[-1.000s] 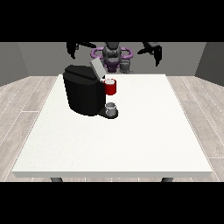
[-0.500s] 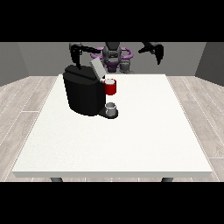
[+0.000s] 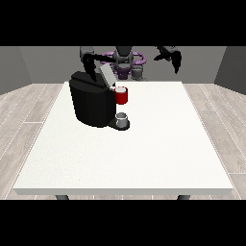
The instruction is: Insert the coffee pod into the coffee machine and close the lid
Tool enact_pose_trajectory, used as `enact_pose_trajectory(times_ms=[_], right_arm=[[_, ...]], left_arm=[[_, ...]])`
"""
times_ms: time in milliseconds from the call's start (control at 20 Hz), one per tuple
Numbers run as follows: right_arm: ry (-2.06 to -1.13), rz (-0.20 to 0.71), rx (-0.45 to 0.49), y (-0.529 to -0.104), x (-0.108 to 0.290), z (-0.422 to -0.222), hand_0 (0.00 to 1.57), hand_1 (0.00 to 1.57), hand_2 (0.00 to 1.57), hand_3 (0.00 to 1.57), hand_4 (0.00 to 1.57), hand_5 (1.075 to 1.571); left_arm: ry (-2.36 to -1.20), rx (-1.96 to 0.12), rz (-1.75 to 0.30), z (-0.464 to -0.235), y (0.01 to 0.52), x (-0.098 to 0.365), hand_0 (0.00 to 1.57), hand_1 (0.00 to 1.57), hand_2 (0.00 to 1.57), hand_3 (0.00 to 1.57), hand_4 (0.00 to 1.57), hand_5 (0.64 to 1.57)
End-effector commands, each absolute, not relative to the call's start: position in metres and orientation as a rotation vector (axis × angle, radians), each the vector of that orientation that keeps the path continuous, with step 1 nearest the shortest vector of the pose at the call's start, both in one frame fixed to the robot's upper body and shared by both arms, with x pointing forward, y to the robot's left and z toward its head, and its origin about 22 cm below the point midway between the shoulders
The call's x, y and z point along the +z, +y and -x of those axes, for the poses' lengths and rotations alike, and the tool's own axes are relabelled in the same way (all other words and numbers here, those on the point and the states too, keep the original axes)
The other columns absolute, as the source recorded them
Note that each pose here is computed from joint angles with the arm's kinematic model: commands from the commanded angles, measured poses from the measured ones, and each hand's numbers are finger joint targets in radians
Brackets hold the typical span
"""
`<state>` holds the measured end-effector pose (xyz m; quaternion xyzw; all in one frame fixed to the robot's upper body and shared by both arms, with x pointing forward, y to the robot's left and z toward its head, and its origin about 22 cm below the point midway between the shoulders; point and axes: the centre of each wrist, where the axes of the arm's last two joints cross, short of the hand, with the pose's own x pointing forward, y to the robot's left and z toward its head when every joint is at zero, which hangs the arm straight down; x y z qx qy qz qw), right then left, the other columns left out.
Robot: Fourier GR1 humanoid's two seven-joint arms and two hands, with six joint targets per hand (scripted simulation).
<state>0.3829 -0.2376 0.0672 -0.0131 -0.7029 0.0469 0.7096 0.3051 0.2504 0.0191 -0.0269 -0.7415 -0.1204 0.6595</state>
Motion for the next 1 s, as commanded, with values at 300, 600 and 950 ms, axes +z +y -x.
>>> enact_pose_trajectory(times_ms=[300,600,950], right_arm=[[-1.611,0.006,0.169,-0.208,0.091,-0.4,0.0,0.0,0.0,0.0,0.17,1.571],[-1.669,0.034,0.248,-0.22,0.097,-0.409,0.0,0.0,0.0,0.0,0.21,1.571],[-1.725,0.044,0.335,-0.17,0.152,-0.418,0.0,0.0,0.0,0.0,0.0,1.571]], left_arm=[[-1.682,-0.292,-0.001,-0.287,0.267,0.007,0.0,0.0,0.0,0.0,0.36,1.571],[-1.707,-0.305,0.028,-0.295,0.252,0.039,0.0,0.0,0.0,0.0,0.37,1.571],[-1.733,-0.311,-0.016,-0.3,0.271,0.029,0.0,0.0,0.0,0.0,0.32,1.571]])
